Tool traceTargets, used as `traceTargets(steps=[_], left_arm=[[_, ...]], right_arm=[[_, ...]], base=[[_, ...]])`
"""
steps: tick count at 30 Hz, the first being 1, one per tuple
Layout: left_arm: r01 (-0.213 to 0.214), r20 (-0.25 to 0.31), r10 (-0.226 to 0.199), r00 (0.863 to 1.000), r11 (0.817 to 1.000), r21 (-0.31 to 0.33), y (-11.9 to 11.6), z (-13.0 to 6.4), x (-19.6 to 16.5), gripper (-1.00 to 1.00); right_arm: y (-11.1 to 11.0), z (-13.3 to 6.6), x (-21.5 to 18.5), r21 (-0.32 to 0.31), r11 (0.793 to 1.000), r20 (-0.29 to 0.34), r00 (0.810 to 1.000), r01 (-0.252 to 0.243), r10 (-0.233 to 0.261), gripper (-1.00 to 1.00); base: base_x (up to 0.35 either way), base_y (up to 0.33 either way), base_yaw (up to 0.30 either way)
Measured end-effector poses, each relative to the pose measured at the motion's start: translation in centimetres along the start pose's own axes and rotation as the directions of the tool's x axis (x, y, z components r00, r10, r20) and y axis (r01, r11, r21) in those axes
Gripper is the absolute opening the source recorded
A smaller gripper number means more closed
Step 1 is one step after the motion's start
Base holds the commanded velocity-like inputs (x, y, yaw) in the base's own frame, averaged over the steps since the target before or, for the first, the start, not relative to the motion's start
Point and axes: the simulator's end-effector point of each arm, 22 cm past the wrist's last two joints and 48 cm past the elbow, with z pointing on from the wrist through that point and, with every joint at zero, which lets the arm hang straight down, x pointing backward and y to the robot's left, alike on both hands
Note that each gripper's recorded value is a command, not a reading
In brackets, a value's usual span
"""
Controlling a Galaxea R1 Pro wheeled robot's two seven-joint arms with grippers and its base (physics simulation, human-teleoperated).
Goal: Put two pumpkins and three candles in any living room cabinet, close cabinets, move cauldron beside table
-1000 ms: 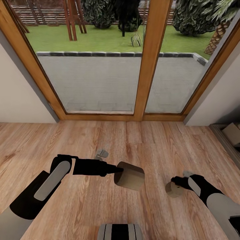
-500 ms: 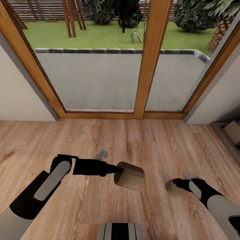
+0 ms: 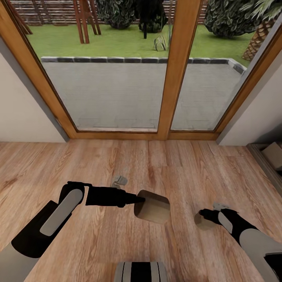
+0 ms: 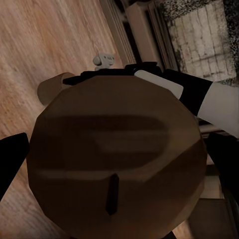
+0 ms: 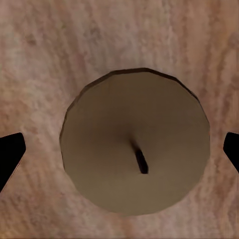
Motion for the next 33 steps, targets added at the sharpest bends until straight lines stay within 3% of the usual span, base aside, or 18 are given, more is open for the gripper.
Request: traceTargets(steps=[6, 33], left_arm=[[0.000, 0.000, 0.000, 1.000, 1.000, 0.000, 0.0, 0.0, 0.0, -1.00], [0.000, 0.000, 0.000, 1.000, 1.000, 0.000, 0.0, 0.0, 0.0, -1.00]], right_arm=[[1.9, 0.1, 0.3, -0.025, 1.000, -0.001, 1.000, 0.003, -0.003, 1.00], [1.1, 0.0, -0.1, -0.015, 1.000, 0.004, 1.000, -0.003, 0.003, 1.00]], base=[[0.000, 0.000, 0.000], [0.000, 0.000, 0.000]])
